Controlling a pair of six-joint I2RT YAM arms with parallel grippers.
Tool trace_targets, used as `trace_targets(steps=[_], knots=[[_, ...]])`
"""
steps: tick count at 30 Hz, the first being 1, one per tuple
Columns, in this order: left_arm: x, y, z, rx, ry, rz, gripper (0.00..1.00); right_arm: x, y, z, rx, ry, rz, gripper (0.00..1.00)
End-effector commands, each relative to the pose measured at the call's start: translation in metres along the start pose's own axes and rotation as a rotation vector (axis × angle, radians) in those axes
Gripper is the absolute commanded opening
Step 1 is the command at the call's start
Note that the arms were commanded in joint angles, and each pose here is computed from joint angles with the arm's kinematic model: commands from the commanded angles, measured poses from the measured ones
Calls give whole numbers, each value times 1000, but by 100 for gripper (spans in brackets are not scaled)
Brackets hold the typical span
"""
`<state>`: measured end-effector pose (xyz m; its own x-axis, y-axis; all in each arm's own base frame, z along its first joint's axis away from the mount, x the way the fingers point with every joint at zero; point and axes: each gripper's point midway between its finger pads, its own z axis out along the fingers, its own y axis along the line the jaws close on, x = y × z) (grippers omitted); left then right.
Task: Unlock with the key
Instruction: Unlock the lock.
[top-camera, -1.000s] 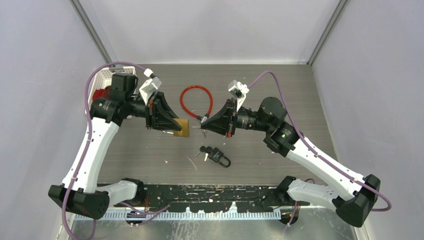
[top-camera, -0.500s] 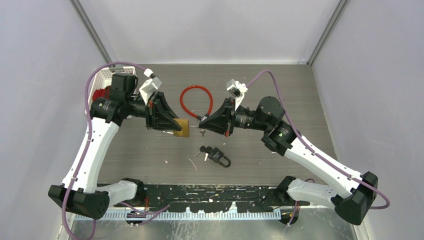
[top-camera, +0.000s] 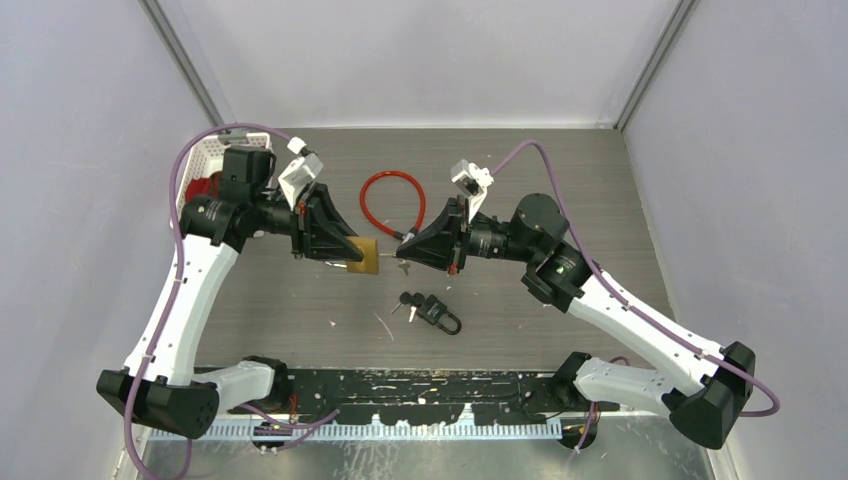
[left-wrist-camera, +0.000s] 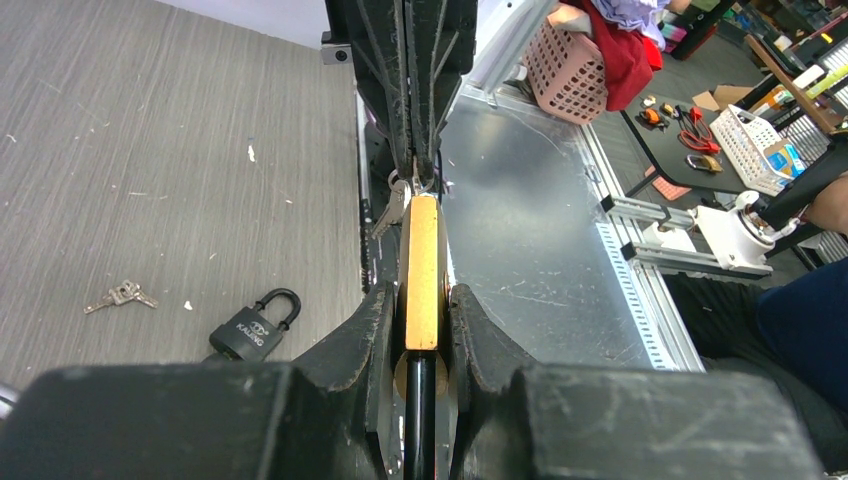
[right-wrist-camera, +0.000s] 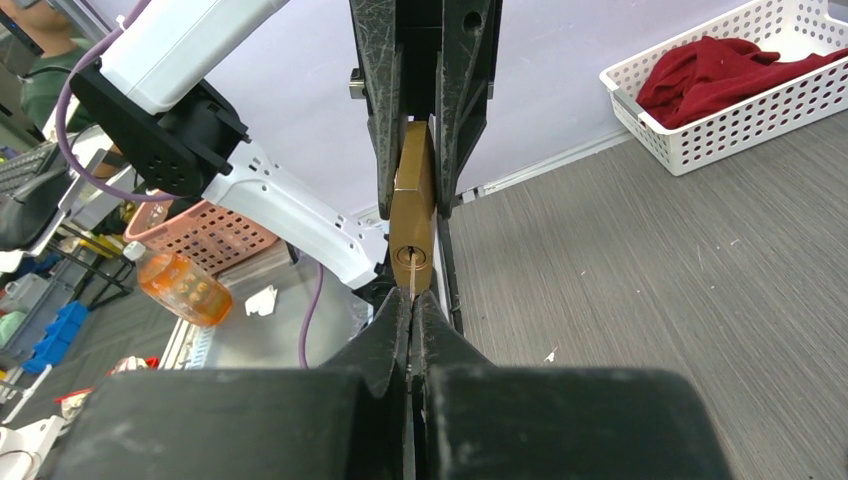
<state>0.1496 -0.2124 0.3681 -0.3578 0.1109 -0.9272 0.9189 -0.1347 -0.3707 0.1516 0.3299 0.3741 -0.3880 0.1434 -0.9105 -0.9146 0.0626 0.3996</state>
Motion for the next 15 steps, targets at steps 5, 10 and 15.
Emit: trace_targets(steps=[5, 10, 15], knots=[[-24, -42, -3, 187, -77, 67, 0, -11, 11, 1, -44, -40, -46, 1], [-24, -41, -3, 187, -77, 68, 0, -11, 11, 2, -48, -39, -46, 1], [-24, -41, -3, 184, -79, 69, 0, -11, 13, 3, -56, -37, -44, 1]])
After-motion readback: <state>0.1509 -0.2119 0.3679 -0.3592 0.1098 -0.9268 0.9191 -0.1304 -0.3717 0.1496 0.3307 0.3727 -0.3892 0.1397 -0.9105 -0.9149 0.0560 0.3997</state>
